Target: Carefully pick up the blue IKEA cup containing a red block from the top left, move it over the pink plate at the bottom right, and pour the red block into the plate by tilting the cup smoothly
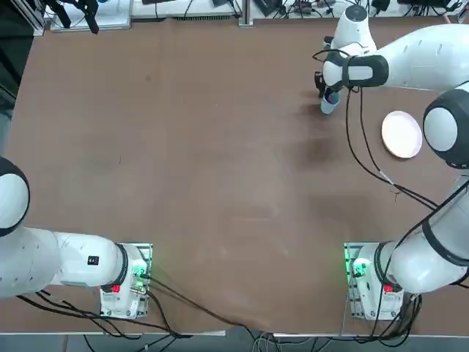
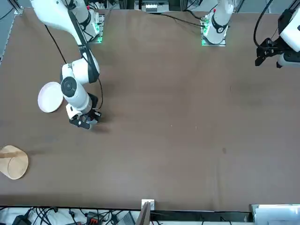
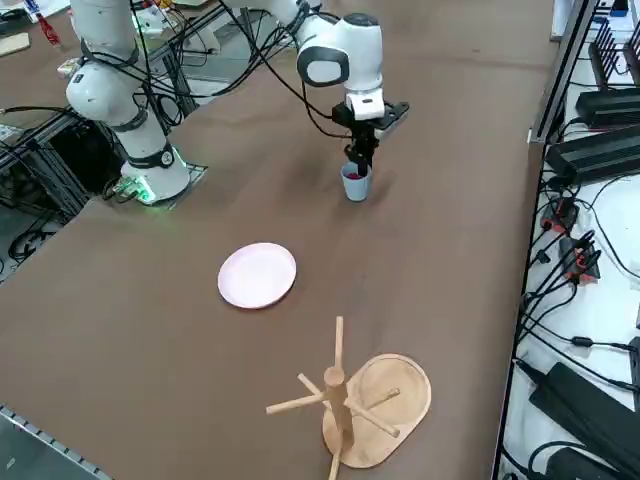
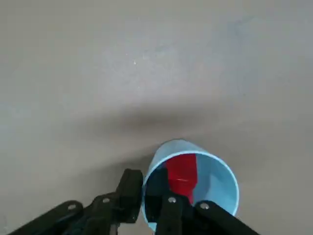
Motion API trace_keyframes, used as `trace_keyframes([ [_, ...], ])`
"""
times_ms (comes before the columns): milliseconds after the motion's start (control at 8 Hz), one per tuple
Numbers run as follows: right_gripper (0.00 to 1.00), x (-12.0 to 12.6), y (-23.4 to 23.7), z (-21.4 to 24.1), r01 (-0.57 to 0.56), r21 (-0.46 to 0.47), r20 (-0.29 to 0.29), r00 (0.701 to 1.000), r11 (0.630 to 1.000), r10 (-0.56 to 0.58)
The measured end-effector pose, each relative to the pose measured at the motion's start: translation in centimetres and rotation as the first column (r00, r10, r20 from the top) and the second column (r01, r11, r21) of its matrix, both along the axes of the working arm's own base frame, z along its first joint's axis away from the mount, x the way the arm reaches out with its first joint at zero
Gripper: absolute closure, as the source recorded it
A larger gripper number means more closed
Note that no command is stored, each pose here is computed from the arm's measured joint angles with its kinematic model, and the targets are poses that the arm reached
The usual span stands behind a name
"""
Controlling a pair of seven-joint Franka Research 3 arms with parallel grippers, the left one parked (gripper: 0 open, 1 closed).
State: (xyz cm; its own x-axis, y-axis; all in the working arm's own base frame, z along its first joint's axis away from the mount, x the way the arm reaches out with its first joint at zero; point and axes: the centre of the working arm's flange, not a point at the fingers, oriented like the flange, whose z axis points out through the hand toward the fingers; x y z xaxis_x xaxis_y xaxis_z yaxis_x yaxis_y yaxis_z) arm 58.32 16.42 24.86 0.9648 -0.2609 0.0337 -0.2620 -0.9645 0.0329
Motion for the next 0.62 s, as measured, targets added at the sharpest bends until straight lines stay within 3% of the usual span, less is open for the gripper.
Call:
trace_keyframes([
  [625,0.97,0.07,-0.18,0.36,-0.003,-0.008,-0.011,1.000,1.000,0.003],
])
